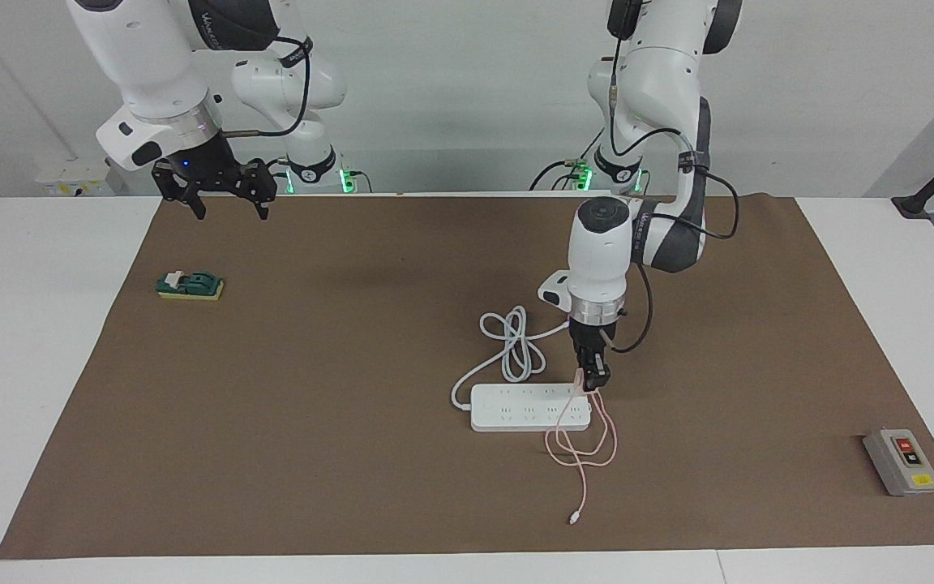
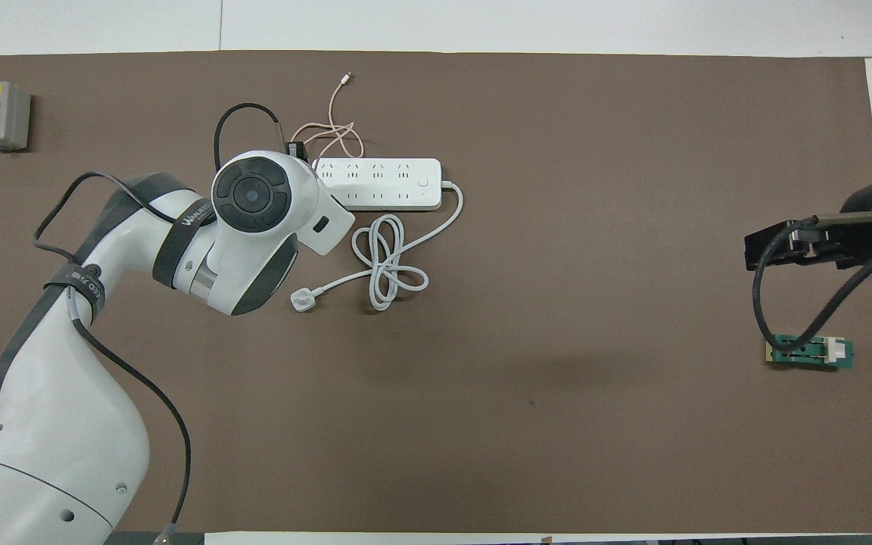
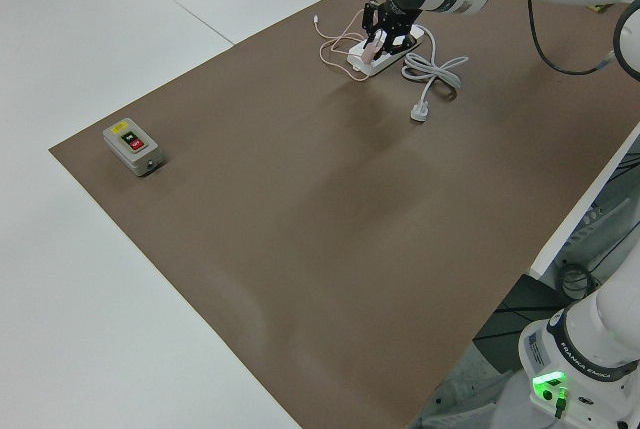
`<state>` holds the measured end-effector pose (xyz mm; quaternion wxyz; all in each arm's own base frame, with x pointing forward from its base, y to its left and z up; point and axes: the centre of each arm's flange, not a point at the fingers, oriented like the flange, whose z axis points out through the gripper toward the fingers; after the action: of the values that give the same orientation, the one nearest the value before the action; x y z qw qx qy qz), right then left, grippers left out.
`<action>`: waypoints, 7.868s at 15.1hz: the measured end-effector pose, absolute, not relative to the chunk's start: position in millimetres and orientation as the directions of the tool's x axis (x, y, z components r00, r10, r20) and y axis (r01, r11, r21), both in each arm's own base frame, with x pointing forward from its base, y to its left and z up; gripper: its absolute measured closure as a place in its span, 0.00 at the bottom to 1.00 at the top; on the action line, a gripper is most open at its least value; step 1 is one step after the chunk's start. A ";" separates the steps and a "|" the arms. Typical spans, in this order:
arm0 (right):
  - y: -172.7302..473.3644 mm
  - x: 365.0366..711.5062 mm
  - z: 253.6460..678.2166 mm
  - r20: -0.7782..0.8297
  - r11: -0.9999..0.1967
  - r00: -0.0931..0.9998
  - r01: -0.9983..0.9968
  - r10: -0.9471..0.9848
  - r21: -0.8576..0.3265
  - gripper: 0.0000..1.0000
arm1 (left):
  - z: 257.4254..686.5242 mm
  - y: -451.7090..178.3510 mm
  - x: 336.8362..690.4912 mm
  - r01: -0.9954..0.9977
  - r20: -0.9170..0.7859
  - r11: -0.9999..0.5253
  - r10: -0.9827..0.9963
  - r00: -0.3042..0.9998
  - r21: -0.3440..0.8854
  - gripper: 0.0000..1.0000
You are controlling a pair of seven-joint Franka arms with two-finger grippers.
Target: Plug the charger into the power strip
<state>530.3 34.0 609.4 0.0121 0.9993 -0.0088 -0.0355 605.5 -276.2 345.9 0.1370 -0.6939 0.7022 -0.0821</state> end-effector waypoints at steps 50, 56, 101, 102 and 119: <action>32.2 530.0 609.2 -0.073 -0.999 0.997 -0.020 -0.022 0.025 0.00 | 346.1 -286.8 628.9 -0.990 0.017 -0.055 -0.998 0.054 -0.129 0.71; 32.2 530.0 609.2 -0.073 -0.999 0.997 -0.020 -0.022 0.025 0.00 | 347.8 -281.5 648.2 -0.999 0.040 -0.039 -0.998 0.037 -0.033 0.71; 32.7 529.9 609.1 -0.074 -0.999 0.997 -0.019 -0.021 0.025 0.00 | 625.8 -47.4 567.2 -0.707 -0.051 -0.706 -0.705 0.708 -0.047 0.00; 32.7 529.9 609.1 -0.074 -1.000 0.997 -0.019 -0.021 0.025 0.00 | 628.3 -38.6 563.1 -0.655 -0.061 -0.755 -0.652 0.756 -0.044 0.00; 33.2 529.8 609.0 -0.075 -1.000 0.997 -0.018 -0.020 0.025 0.00 | 617.3 -18.5 549.0 0.153 -0.087 -0.986 0.159 0.983 -0.073 0.00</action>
<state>529.8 33.2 609.0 0.0123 0.9992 -0.0096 -0.0374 549.0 -18.5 617.3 0.0330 -0.9953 -0.0782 0.0465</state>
